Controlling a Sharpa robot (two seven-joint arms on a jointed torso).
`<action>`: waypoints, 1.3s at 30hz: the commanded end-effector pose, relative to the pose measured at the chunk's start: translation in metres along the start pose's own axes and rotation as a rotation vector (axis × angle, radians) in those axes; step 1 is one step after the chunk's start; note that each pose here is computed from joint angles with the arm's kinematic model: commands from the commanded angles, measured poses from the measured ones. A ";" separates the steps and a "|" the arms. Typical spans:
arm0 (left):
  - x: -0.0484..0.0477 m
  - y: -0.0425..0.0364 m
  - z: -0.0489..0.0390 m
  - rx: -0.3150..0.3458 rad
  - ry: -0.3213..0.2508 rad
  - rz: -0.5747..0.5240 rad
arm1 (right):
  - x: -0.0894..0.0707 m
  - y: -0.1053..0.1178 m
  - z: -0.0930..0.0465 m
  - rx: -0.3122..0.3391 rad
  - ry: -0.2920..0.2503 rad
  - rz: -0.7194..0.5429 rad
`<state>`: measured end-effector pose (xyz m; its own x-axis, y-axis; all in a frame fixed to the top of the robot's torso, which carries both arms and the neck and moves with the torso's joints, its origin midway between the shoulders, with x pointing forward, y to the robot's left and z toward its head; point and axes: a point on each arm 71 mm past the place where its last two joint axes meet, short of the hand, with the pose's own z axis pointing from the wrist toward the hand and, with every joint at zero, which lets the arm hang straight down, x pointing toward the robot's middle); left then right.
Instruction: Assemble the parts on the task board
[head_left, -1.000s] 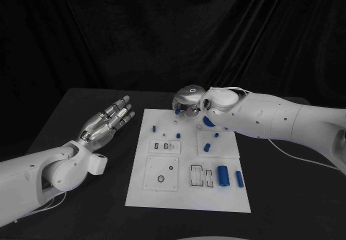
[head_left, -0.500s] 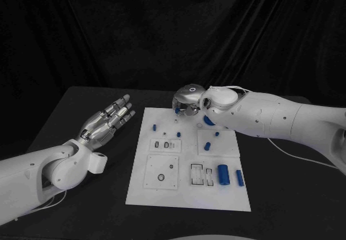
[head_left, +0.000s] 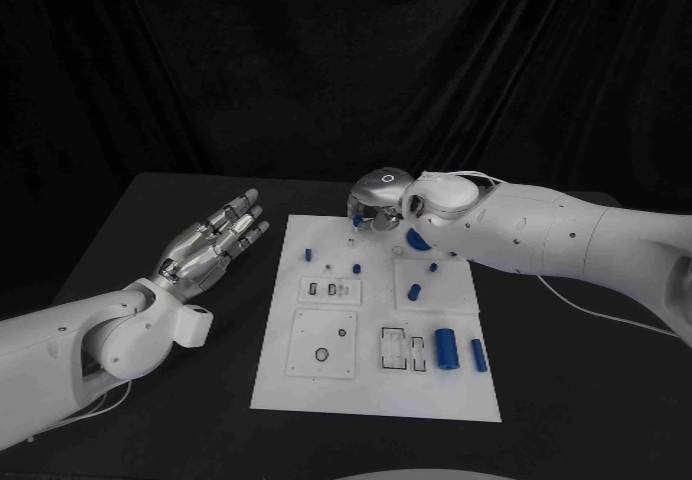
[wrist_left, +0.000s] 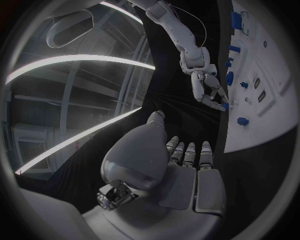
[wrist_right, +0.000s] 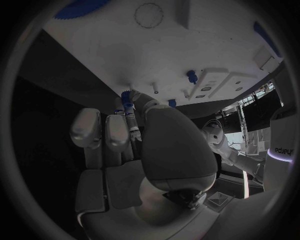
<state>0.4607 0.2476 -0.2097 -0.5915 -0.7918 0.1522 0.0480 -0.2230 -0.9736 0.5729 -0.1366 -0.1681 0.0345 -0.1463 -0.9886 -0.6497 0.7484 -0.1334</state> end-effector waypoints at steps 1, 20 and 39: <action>0.0014 -0.0006 0.0008 0.008 0.014 -0.009 | 0.005 -0.001 -0.001 0.019 0.021 0.003; 0.0003 0.0010 0.0017 -0.006 0.019 -0.012 | 0.007 0.004 -0.002 0.004 0.022 0.009; -0.0011 0.0031 0.0031 -0.021 0.023 -0.014 | 0.011 0.004 -0.003 0.014 0.050 0.014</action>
<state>0.4647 0.2480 -0.2128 -0.5980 -0.7865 0.1541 0.0263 -0.2114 -0.9771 0.5686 -0.1362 -0.1755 0.0084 -0.1516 -0.9884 -0.6537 0.7471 -0.1202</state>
